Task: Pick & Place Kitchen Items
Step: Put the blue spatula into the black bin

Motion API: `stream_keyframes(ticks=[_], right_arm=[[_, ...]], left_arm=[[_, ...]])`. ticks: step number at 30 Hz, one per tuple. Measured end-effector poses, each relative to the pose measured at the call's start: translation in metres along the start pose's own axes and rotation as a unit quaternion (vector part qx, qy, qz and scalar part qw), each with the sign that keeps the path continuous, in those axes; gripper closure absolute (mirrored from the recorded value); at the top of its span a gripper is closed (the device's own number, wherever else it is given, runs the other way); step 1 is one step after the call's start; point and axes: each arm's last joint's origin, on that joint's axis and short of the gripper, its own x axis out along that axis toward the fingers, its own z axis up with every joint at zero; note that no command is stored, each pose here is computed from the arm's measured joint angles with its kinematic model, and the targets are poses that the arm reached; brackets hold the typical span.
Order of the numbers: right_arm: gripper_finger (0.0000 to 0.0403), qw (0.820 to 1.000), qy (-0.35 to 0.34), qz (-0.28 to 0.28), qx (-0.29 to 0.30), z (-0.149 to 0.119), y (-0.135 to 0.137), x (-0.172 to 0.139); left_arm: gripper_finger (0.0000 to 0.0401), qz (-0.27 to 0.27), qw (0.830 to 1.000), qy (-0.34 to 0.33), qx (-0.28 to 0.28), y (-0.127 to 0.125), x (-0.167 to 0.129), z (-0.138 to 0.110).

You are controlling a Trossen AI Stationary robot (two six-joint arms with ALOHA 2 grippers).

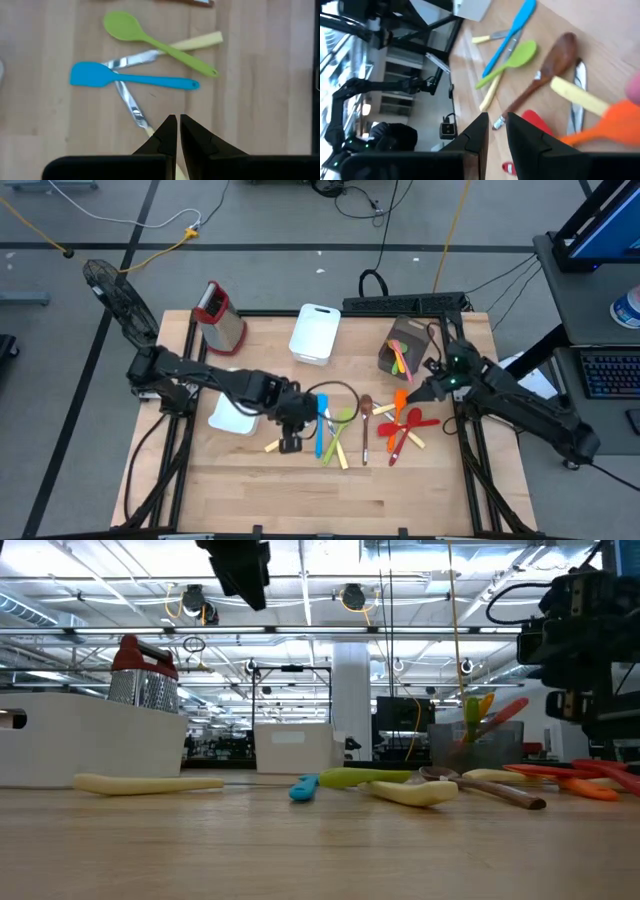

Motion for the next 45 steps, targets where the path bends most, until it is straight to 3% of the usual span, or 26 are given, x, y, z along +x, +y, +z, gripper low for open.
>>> stream_keyframes(ticks=[10,15,20,28,36,41,45], right_arm=[[0.0344,0.99,-0.003,0.093,-0.107,-0.004,0.009,0.022],[0.0344,0.978,-0.008,0.134,-0.162,-0.011,0.027,0.031],[0.0344,0.971,-0.012,0.138,-0.197,-0.023,0.036,0.04],[0.0344,0.965,-0.012,0.102,-0.239,-0.04,0.043,0.056],[0.0344,0.95,-0.004,0.055,-0.307,-0.043,0.063,0.071],[0.0344,0.938,0.03,-0.032,-0.344,-0.032,0.083,0.078],[0.0344,0.913,0.053,-0.12,-0.385,-0.018,0.101,0.076]], left_arm=[[0.038,0.03,0.998,-0.024,0.044,-0.035,-0.001,-0.01],[0.038,0.026,0.997,-0.042,0.053,-0.036,-0.001,-0.006],[0.038,0.029,0.997,-0.051,0.047,-0.028,0.015,-0.009],[0.038,0.003,0.998,-0.06,0.027,-0.011,0.055,-0.023],[0.038,-0.001,0.997,-0.081,0.016,0.002,0.068,-0.032],[0.038,-0.003,0.995,-0.101,0.024,0.004,0.063,-0.032],[0.038,-0.01,0.991,-0.133,0.03,0.006,0.055,-0.036]])
